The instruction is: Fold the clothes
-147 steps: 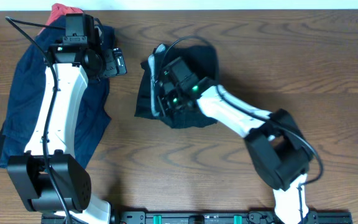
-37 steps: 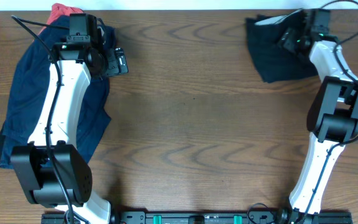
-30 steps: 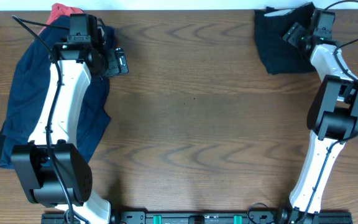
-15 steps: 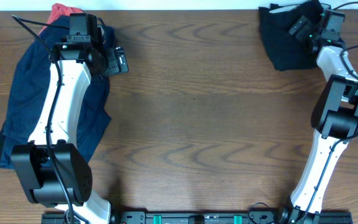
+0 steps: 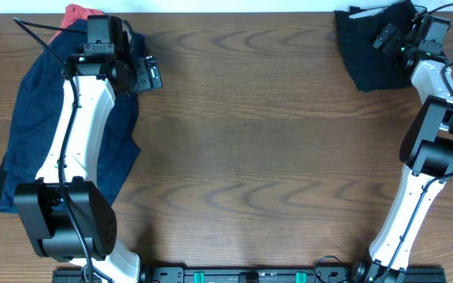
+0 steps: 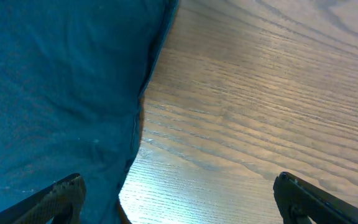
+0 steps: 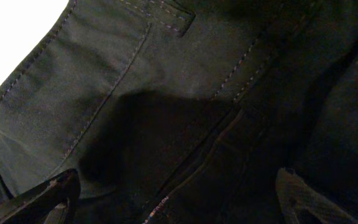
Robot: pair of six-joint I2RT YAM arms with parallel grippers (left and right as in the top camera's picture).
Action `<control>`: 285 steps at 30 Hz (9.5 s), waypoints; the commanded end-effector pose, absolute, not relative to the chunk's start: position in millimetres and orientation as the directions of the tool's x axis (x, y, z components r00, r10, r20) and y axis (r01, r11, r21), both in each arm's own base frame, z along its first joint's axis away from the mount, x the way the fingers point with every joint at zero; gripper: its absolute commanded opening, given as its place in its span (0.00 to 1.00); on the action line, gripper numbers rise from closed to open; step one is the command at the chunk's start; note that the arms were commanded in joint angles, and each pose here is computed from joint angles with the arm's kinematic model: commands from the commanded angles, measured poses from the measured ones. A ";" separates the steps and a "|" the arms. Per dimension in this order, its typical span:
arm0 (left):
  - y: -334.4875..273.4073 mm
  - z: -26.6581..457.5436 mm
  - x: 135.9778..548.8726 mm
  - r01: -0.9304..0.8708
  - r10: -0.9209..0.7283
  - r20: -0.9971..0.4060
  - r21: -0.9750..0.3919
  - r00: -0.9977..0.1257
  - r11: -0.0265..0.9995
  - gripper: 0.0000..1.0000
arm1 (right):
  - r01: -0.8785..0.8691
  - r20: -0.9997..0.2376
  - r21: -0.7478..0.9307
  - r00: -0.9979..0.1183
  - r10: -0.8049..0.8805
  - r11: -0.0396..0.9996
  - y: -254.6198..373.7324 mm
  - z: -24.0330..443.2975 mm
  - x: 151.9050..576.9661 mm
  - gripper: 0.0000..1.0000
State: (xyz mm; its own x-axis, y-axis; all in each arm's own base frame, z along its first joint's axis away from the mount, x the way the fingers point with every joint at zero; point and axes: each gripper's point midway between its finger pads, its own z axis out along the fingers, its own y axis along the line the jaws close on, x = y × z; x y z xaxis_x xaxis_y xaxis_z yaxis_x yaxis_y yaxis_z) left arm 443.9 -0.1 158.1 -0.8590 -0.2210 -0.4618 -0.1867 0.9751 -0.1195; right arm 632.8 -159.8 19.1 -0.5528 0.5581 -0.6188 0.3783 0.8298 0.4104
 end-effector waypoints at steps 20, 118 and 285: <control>1.3 150.6 446.9 -0.202 -0.235 -0.457 -0.121 -0.858 0.972 0.98 | 0.459 -0.512 0.367 -0.627 0.588 0.809 -204.1 -53.5 586.6 0.99; -40.0 181.1 262.6 -0.159 -0.056 -0.646 0.101 -0.762 0.982 0.98 | 0.106 -0.663 0.315 -0.686 0.299 0.943 -34.0 208.4 344.9 0.99; 41.8 131.6 240.6 -0.227 -0.273 -0.954 -0.241 -0.121 0.944 0.98 | -0.187 -0.997 0.052 -0.068 0.039 0.981 36.6 160.2 243.2 0.99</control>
State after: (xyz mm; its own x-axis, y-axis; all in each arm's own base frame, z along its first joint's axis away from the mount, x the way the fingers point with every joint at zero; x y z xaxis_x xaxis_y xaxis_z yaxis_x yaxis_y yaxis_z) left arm 242.0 39.3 150.8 -0.0653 -0.2785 -0.9582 -0.2007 0.9443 -0.2607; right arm 243.3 36.2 160.6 -0.0762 0.0515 -0.9958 -0.1868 0.9802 0.0650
